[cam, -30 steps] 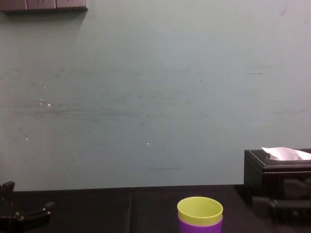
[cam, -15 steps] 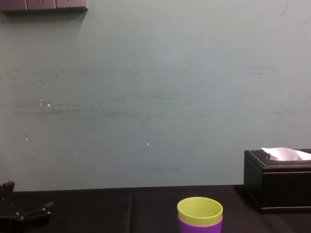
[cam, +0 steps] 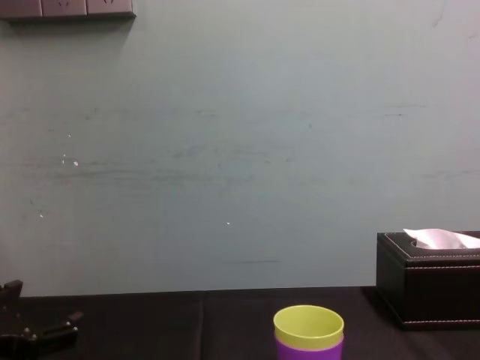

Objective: Stack the three plastic cups sequentially using one hand.

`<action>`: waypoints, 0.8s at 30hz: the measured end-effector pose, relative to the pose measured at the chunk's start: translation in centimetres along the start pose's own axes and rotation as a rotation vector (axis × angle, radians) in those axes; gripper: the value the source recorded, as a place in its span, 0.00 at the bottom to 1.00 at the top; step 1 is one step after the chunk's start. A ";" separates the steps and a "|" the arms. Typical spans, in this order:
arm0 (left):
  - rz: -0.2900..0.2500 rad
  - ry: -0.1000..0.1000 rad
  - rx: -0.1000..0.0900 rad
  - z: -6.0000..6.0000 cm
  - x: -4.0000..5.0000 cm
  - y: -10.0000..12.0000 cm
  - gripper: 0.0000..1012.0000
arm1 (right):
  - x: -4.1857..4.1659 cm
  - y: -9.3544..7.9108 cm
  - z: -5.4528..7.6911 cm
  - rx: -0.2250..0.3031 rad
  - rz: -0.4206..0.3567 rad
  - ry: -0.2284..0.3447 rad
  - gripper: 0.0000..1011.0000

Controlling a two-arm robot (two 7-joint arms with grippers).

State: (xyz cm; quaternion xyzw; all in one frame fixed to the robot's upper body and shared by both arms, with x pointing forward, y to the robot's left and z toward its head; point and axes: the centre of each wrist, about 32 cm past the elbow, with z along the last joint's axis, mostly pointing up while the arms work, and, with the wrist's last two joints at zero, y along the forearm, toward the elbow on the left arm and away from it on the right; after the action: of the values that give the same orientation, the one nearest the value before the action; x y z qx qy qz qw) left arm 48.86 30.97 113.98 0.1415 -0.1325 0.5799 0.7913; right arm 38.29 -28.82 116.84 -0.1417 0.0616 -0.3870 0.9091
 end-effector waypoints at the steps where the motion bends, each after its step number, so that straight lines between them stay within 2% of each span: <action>1: 0.000 0.000 0.000 0.0 0.00 0.0 1.00 | -0.09 0.1 -0.1 0.002 -0.003 0.003 0.99; 24: 0.000 0.000 0.000 0.0 0.00 0.0 1.00 | -0.97 3.5 -2.0 0.091 -0.017 0.023 0.99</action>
State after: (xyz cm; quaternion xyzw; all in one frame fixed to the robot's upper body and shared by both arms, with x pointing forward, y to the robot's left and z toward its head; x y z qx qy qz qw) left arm 48.86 30.97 113.98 0.1415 -0.1325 0.5799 0.7913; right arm 39.54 -26.26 113.87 -0.0961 0.0533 -0.3988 0.9104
